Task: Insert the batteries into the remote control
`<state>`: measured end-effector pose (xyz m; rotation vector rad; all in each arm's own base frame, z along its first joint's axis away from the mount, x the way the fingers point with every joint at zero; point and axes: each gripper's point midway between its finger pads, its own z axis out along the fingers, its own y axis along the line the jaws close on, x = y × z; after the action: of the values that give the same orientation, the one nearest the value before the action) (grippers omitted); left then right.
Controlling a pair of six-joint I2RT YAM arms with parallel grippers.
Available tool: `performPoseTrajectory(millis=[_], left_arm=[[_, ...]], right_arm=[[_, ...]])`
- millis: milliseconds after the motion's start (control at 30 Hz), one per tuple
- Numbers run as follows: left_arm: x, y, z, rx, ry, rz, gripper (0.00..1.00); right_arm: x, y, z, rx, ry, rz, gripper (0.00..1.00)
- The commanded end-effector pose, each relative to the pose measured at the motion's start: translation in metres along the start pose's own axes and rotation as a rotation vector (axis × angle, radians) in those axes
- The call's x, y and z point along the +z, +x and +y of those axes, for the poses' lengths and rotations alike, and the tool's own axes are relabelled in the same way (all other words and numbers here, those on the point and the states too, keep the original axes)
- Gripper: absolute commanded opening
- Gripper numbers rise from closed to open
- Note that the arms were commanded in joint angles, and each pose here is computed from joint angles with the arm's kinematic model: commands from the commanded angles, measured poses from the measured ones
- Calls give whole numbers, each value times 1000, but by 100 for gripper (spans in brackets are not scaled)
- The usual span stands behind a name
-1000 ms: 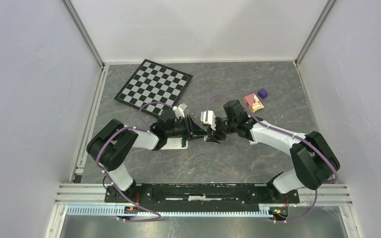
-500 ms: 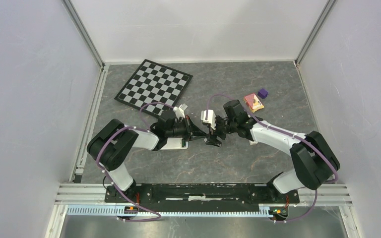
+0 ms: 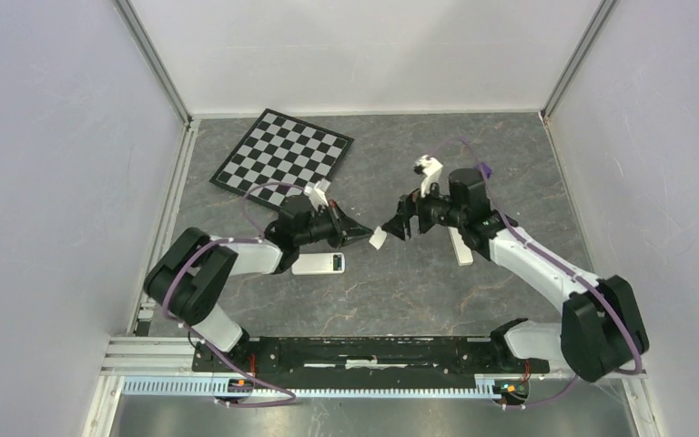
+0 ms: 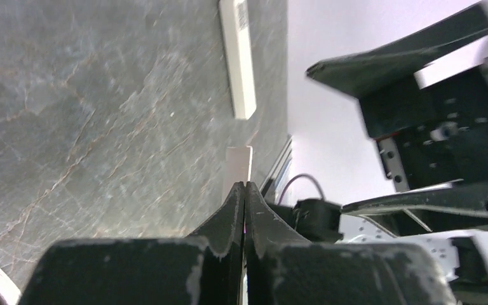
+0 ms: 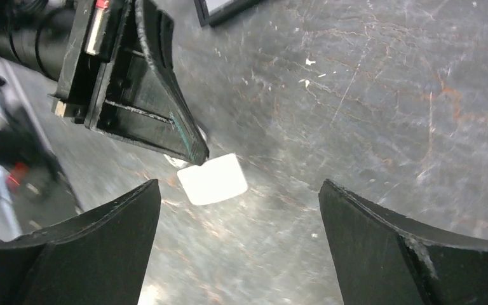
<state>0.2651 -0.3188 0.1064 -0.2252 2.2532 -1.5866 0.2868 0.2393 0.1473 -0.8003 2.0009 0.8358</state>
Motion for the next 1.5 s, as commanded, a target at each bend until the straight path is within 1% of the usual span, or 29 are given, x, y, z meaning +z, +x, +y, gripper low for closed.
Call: performPoseTrajectory(millis=[0,67,100,167,233,367,467,600,733,833,900,933,1100,1167,1300,1367,1467], left_arm=[[-19,-31,-47,-21,99,-132,2],[-27,-39,-65,-50,128,-172,2],[-32,-43,-75,-60,147,-195,2],[-40,-49,-88,-103,174,-234,2],[-48,-55,-101,-148,202,-265,2],[-61,-63,-119,-233,247,-308,2],[-70,-68,-135,-269,300,-330,2],[-78,-72,-156,-275,355,-335,2],[-81,-73,-165,-282,382,-334,2],[-84,-74,-171,-276,400,-339,2],[-86,-76,-173,-264,402,-347,2],[-86,-75,-173,-260,400,-350,2],[-89,-77,-172,-225,381,-373,2],[-90,-77,-172,-221,375,-380,2],[-91,-77,-175,-212,375,-377,2],[-91,-77,-178,-208,382,-374,2],[-93,-76,-182,-204,393,-367,2]], right_arm=[[-18,-37,19,530,-17,-262,98],[-32,-53,27,703,-78,-421,98],[-39,-60,30,780,-105,-479,98],[-50,-78,35,817,-164,-575,98],[-53,-93,38,833,-193,-595,98],[-70,-128,54,855,-332,-701,98],[-67,-138,57,892,-364,-682,91],[-57,-145,63,915,-401,-636,84],[-48,-157,77,892,-460,-594,73],[-44,-156,77,911,-464,-576,69],[-42,-152,75,915,-439,-567,70],[-40,-149,72,923,-421,-563,71],[-52,-153,62,864,-319,-643,86],[-53,-155,57,834,-266,-651,89],[-47,-147,50,860,-211,-610,90],[-44,-145,55,891,-257,-597,89],[-41,-147,65,915,-351,-581,82]])
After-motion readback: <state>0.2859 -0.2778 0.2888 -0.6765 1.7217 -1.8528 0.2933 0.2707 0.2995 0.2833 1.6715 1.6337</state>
